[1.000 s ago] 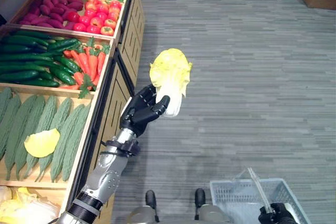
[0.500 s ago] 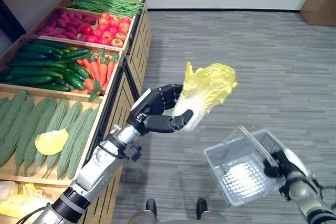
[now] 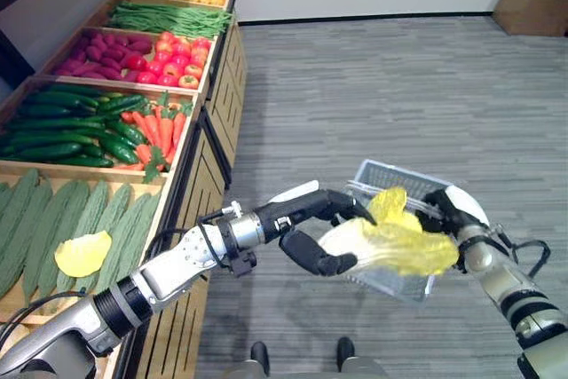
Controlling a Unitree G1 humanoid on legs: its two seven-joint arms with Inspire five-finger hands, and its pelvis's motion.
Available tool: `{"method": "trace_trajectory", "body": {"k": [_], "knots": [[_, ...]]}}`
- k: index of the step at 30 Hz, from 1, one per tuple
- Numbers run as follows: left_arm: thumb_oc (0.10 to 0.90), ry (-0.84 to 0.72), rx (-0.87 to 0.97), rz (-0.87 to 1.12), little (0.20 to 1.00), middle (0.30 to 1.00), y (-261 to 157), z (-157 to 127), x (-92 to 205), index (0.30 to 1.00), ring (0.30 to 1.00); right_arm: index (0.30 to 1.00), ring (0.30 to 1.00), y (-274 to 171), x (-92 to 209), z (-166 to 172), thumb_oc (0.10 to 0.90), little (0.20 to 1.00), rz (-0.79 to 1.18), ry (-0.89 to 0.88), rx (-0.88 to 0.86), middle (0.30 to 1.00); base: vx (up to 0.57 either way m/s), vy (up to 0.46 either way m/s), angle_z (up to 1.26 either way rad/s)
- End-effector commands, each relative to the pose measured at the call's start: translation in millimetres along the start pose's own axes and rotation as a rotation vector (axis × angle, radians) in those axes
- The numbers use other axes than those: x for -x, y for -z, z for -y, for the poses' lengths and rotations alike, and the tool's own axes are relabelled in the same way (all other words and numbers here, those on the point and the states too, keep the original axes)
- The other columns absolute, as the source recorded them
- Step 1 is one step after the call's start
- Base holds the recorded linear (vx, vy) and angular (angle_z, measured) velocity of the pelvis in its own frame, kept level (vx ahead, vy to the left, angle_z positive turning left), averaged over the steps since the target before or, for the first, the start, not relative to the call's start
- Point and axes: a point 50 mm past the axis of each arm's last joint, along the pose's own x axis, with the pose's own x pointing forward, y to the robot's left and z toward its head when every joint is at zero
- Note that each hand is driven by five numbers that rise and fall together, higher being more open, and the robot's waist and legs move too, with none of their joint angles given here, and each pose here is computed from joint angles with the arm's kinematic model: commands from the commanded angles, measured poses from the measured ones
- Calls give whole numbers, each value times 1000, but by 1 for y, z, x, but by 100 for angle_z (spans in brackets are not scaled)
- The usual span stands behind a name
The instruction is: Get the vegetables into the basket
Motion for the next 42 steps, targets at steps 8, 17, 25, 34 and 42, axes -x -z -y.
{"method": "trace_trajectory", "body": {"k": [8,17,25,34,42], "knots": [[400,-163,-304,112,300,300,-14,-28,-25,300,300,300,300,-112,-18,61,400,300,442,188,-301,300,4,5,-3],[400,-282,-488,-74,300,300,27,-30,-32,300,300,300,300,-139,3,29,400,300,600,21,-437,300,25,-3,0],[900,-404,-579,-423,1000,1000,90,-36,-7,1000,1000,300,300,-148,24,19,400,300,698,-100,-595,300,31,-7,-4],[900,-467,-622,-474,1000,1000,98,-38,1,1000,1000,300,300,-130,26,11,400,300,633,-94,-579,300,0,-6,-2],[900,-492,-361,-175,1000,1000,54,-23,-16,1000,1000,300,300,-95,18,-6,400,300,447,-36,-514,300,2,-1,1]]}}
